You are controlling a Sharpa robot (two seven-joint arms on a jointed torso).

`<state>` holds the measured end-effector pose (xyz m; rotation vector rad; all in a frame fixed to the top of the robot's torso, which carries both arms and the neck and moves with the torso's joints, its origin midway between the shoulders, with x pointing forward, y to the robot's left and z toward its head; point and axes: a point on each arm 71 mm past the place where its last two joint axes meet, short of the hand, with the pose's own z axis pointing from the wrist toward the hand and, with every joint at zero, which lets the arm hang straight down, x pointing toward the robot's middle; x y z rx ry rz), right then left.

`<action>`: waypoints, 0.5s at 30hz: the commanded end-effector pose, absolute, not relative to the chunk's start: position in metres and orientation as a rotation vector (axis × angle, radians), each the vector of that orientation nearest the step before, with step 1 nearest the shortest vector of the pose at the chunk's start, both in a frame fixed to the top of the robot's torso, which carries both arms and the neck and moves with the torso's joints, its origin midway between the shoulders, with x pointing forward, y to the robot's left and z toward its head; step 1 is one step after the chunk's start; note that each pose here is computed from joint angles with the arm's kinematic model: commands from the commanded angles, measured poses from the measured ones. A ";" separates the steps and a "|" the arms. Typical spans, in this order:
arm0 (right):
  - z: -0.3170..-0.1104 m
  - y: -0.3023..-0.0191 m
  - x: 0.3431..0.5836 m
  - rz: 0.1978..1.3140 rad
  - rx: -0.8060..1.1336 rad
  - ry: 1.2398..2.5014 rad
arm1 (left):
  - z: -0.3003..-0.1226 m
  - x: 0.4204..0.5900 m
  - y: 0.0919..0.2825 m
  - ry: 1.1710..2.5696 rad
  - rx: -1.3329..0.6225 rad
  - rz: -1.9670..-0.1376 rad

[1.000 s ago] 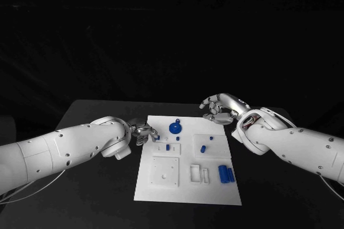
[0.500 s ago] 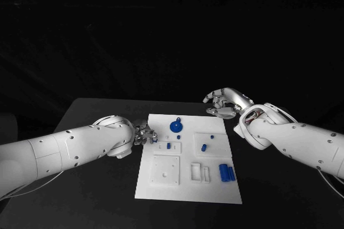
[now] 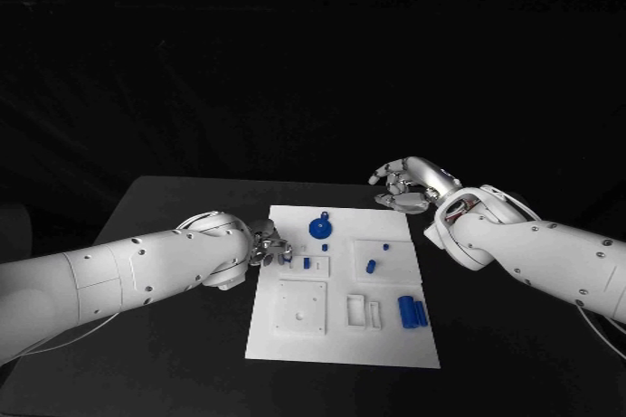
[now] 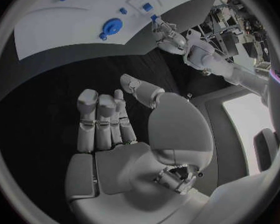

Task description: Assemble the parts on the task board

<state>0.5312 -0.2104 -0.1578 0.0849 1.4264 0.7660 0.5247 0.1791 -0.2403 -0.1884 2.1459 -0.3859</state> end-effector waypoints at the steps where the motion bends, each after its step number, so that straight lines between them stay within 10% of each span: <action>1: -0.158 -0.208 0.531 0.773 0.079 1.433 | -0.242 0.524 0.176 2.149 -0.175 -0.384; 15: -0.158 -0.207 0.530 0.778 0.076 1.436 | -0.249 0.524 0.175 2.162 -0.173 -0.365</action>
